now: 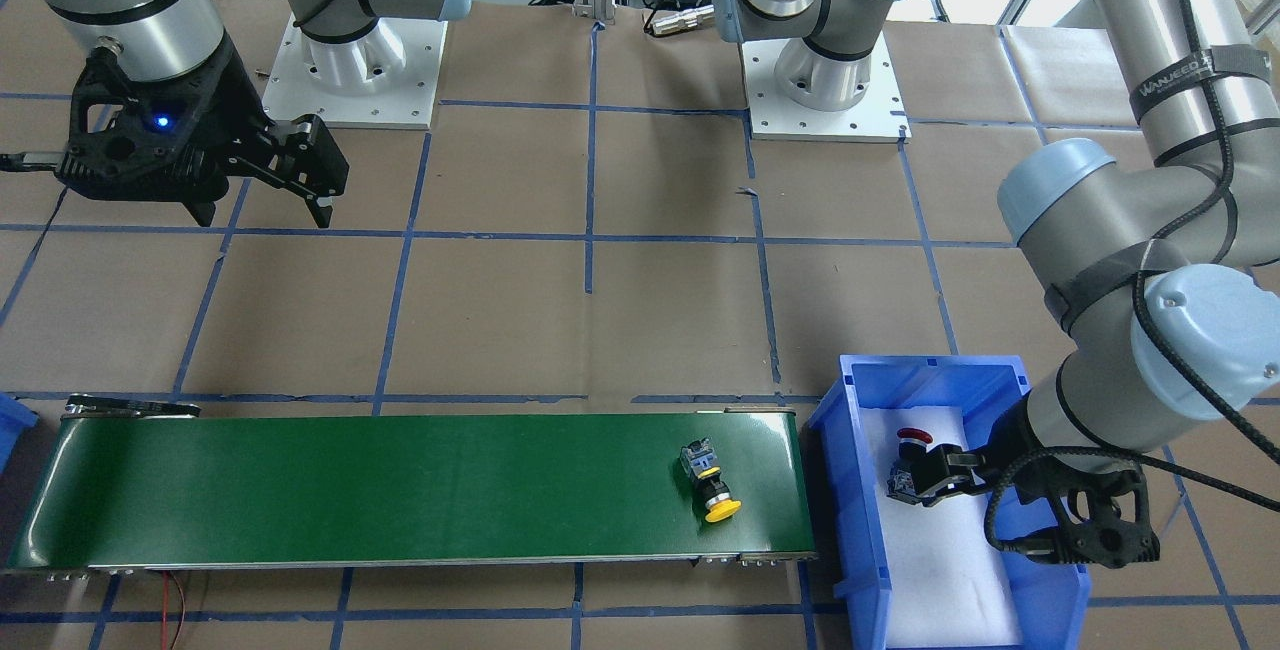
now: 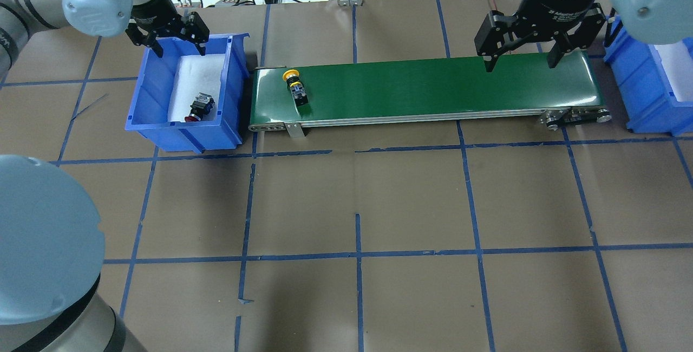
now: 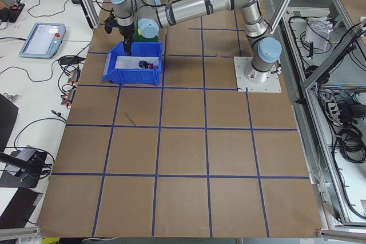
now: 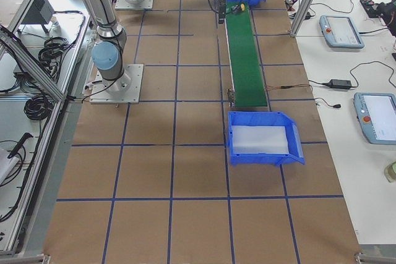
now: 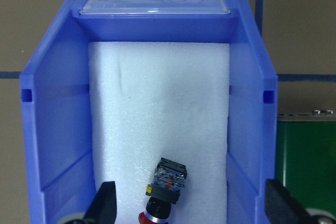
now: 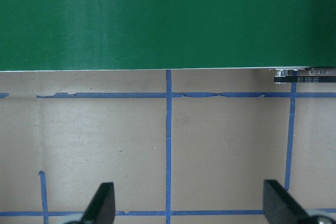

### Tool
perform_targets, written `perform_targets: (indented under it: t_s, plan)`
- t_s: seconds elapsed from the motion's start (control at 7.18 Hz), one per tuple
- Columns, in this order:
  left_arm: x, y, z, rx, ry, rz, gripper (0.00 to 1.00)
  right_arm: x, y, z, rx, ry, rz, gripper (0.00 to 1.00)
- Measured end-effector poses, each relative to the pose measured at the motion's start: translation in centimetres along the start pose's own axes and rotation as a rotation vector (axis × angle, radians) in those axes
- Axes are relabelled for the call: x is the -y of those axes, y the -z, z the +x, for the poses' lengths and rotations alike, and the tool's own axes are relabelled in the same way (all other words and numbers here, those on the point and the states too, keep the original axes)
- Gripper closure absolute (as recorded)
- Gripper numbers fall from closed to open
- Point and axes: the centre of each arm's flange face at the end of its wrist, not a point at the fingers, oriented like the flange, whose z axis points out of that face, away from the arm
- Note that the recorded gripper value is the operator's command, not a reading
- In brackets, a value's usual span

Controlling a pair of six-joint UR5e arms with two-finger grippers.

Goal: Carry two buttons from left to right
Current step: 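Release the yellow button on the belt and return the left gripper to the bin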

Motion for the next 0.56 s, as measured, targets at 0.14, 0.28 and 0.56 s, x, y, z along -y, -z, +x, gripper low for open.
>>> perform_targets:
  t_s: [0.14, 0.28, 0.56]
  plan:
    - [-0.3, -0.8, 0.0, 0.000, 0.000, -0.010, 0.39, 0.0, 0.0, 0.0, 0.000, -0.001, 0.000, 0.00]
    - [-0.7, -1.7, 0.0, -0.001, 0.001, -0.026, 0.39, 0.0, 0.0, 0.0, 0.000, -0.002, 0.000, 0.00]
    - [-1.7, -3.7, 0.1, -0.005, 0.002, -0.057, 0.39, 0.0, 0.1, 0.0, -0.001, -0.003, 0.002, 0.00]
